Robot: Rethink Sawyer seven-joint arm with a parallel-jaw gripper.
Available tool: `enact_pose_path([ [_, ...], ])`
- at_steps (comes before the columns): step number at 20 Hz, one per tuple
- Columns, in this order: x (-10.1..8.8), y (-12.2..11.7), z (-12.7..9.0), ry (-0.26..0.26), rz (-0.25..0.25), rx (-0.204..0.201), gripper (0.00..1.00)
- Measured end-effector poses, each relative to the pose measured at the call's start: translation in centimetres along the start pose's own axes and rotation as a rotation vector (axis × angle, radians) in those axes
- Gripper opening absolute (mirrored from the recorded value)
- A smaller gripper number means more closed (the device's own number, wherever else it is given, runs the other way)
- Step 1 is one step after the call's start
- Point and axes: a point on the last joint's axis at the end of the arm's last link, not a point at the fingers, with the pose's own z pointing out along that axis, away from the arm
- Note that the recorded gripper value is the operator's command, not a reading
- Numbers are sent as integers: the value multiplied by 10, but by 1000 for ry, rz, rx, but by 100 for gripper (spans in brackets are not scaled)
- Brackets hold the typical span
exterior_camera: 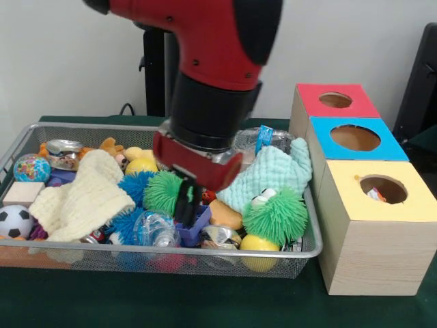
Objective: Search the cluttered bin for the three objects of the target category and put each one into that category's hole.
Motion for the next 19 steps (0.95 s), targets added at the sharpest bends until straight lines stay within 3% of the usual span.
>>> enact_pose_path([
  [7, 5, -32, 23, -91, -172, -41, 0],
  [12, 20, -28, 27, -112, -231, -60, 0],
  [19, 40, -13, 11, -116, -292, -65, 0],
])
